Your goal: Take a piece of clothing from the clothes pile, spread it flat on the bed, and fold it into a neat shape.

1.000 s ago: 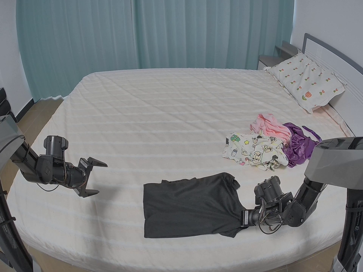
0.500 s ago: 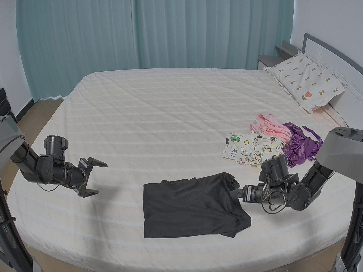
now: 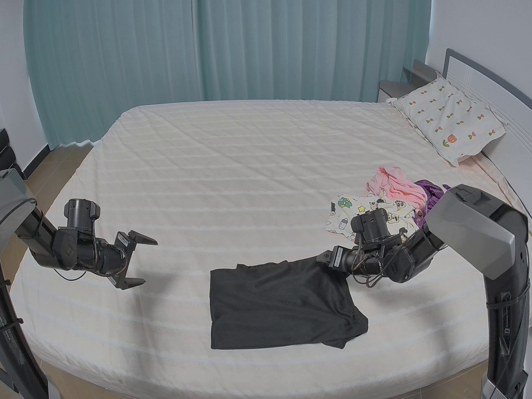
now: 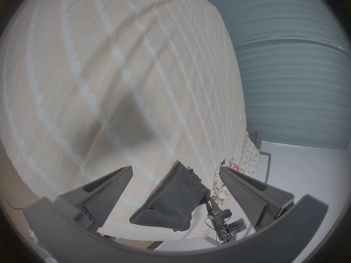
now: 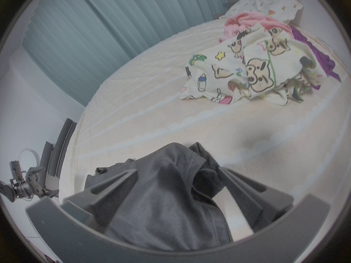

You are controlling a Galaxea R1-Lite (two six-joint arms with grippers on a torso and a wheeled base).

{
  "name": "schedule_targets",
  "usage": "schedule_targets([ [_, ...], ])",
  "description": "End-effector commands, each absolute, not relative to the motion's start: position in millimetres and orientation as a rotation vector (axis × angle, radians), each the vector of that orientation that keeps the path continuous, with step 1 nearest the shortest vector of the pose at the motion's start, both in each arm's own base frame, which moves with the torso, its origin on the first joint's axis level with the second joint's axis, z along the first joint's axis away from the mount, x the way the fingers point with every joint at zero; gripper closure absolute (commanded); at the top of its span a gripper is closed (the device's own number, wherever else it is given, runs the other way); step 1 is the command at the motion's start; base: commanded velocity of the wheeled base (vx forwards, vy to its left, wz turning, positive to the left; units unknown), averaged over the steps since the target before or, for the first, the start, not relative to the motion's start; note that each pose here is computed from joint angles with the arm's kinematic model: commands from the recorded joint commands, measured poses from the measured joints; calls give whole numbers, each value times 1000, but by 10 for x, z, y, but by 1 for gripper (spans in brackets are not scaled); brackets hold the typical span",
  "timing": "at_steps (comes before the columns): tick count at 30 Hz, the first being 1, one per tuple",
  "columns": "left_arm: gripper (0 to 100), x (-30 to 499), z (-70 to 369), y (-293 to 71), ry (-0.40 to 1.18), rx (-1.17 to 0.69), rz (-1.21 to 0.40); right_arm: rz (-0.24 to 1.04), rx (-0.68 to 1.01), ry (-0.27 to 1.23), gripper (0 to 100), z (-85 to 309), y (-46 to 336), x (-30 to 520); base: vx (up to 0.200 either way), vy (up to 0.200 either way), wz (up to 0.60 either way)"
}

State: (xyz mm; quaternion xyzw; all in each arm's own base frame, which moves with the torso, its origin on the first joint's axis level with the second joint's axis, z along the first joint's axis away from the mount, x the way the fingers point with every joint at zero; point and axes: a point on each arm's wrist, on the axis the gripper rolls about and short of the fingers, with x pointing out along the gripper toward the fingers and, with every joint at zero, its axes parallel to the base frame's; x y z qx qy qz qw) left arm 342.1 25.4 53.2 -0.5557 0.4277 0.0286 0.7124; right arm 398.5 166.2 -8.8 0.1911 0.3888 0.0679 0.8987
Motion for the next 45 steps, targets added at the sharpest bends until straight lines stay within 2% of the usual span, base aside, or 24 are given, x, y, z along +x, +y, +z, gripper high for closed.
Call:
schedule_targets([
  [1,0,3421,527,256,949,-1232,64,108,410,855,100,-344,1715,4149,0,0,0],
  [11,0,3422,522,256,949,-1226,64,10,506,805,100,-380,1711,4343,0,0,0],
  [20,0,3423,522,251,950,-1224,62,-24,581,782,100,-331,1670,4381,0,0,0],
  [31,0,3422,522,256,949,-1226,64,-50,589,787,100,-338,1578,4402,0,0,0],
  [32,0,3423,522,251,950,-1225,62,-50,590,789,0,-336,1577,4398,0,0,0],
  [38,0,3421,521,256,951,-1226,65,-46,595,774,0,-246,1563,4381,0,0,0],
  [45,0,3422,521,251,951,-1226,63,-39,557,811,0,-11,1317,4105,0,0,0],
])
